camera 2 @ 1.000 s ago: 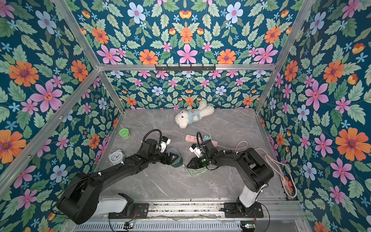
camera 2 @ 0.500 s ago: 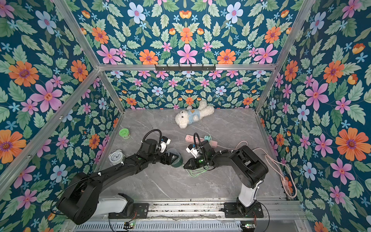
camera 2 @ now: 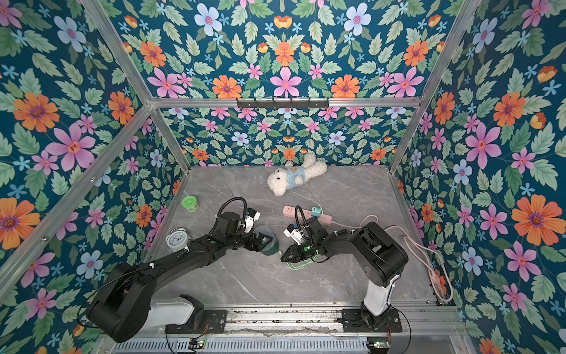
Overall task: Charge the cordless meat grinders
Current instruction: Pick up the charging cable from the center of the board.
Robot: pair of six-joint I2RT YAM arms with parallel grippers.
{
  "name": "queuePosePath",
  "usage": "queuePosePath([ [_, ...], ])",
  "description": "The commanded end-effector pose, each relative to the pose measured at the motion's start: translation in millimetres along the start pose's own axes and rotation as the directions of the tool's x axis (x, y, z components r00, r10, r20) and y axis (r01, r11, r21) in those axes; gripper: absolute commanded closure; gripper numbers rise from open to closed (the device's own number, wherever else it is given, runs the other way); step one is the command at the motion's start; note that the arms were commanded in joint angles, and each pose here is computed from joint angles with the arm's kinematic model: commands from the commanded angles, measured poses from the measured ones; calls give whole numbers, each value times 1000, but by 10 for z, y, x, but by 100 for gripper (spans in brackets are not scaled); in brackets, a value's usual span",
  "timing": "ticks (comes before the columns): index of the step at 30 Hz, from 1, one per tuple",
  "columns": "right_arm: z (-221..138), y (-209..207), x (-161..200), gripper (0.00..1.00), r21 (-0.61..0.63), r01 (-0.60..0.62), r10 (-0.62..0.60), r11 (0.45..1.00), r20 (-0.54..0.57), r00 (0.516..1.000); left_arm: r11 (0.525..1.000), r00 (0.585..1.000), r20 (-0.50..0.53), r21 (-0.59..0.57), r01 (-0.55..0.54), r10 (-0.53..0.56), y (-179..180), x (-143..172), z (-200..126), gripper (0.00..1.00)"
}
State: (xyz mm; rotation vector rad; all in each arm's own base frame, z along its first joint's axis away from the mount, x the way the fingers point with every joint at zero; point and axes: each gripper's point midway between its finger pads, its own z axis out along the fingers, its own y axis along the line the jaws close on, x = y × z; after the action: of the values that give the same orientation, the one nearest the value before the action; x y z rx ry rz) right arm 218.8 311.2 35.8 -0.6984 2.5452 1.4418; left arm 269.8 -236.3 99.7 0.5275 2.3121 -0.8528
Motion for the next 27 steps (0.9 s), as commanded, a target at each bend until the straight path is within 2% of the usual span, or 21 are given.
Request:
queuePosePath([
  [1, 11, 25, 1, 69, -19, 5, -5, 1000, -5, 1000, 1000, 1000, -21, -14, 17, -18, 27, 49, 3, 18],
  [7, 19, 65, -65, 79, -38, 15, -14, 999, 8, 1000, 1000, 1000, -22, -16, 20, -21, 32, 62, -2, 18],
  [14, 41, 78, -82, 89, -63, -43, 42, 997, -23, 999, 1000, 1000, -18, -11, 16, -16, 20, 50, -8, 18],
  [27, -36, 194, -211, 95, -175, -183, 172, 967, -77, 982, 1000, 1000, -15, 1, 6, -6, 6, 65, -7, 19],
])
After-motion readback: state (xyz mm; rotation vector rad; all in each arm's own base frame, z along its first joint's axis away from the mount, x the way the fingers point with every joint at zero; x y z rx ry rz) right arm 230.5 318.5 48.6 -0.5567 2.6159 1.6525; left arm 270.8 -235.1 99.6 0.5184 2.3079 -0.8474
